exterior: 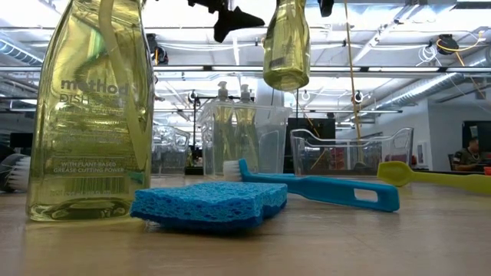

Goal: Pick & Place Kitchen Sink Supplies
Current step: Put the dish soap into the white bin

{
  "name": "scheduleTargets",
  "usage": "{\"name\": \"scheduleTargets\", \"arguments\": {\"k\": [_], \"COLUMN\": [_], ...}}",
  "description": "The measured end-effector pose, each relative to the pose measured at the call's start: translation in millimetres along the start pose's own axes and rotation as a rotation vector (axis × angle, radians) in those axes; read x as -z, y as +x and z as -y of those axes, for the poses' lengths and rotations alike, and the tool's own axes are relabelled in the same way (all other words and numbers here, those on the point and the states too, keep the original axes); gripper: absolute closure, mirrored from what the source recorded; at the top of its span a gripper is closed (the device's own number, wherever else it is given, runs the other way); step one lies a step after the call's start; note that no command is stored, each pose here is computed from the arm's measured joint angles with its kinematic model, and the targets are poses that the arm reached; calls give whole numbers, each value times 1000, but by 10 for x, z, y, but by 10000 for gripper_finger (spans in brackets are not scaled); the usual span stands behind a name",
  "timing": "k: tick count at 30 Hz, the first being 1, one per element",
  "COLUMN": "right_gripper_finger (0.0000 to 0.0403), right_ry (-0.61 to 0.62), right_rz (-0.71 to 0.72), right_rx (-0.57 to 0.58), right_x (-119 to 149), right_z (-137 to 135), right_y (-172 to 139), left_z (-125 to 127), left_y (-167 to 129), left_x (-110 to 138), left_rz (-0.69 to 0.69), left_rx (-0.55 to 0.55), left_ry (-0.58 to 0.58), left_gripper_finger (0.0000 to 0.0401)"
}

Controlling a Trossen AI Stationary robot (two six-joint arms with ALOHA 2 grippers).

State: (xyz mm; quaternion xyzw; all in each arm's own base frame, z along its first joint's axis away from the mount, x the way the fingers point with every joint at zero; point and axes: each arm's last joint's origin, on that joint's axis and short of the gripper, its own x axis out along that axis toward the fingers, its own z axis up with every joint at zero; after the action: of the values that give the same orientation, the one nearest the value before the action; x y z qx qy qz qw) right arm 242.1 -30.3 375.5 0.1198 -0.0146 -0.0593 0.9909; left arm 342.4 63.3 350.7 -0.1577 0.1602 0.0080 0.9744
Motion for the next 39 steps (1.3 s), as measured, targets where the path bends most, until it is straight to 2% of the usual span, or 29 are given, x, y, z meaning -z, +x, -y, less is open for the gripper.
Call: {"name": "scheduleTargets", "arguments": {"k": [10, 20, 39], "right_gripper_finger": [293, 293, 293], "right_ry": [-19, -19, -17], "right_rz": [0, -2, 17], "right_rx": [-1, -4, -28], "right_x": [1, 3, -17], "right_z": [0, -6, -15], "right_y": [1, 2, 0], "left_z": [120, 89, 60], "left_y": [34, 280, 434], "left_x": [36, 136, 72], "left_rz": [-6, -3, 140], "left_rx": [19, 23, 54], "left_ry": [43, 58, 34], "left_gripper_finger": [132, 132, 132]}}
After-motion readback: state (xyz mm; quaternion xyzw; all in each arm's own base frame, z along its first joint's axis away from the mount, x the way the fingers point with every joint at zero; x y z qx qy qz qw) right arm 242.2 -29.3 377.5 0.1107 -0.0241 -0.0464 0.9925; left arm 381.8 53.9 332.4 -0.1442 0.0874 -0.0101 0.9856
